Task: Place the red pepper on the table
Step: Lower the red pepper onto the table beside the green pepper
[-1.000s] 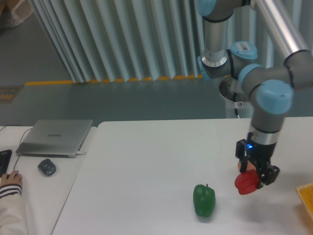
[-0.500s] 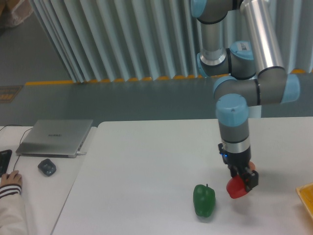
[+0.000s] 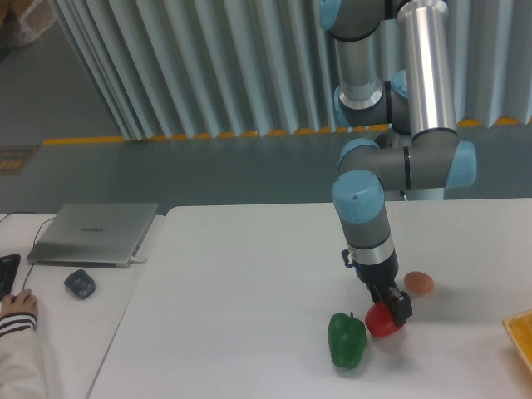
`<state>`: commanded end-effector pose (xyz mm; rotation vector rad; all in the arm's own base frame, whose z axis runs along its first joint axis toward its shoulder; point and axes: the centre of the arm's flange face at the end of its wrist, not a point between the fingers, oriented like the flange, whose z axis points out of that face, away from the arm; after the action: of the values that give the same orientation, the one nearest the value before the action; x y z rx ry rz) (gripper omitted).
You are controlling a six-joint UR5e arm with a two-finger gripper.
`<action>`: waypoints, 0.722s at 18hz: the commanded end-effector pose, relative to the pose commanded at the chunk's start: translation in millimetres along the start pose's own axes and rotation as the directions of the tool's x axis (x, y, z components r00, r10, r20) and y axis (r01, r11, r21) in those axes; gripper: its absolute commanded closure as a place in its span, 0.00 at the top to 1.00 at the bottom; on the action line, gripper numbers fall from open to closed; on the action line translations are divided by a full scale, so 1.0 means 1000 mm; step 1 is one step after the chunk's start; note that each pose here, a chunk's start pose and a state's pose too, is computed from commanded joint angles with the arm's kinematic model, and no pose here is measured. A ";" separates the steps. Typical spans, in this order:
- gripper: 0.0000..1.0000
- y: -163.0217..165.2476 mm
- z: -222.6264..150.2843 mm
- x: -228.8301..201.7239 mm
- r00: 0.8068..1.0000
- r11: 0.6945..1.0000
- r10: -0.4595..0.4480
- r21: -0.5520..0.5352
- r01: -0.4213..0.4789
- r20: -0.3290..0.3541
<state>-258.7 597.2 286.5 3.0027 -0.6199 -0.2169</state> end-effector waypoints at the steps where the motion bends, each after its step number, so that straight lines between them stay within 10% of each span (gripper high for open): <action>1: 0.54 0.000 -0.001 0.000 1.000 1.000 0.000 0.001 0.000 0.001; 5: 1.00 0.001 -0.005 -0.003 1.000 1.000 -0.002 0.002 0.002 0.012; 13: 1.00 0.002 -0.055 -0.028 0.995 0.998 0.030 0.058 -0.035 0.092</action>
<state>-276.8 609.0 344.3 3.0512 -0.6952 -0.3410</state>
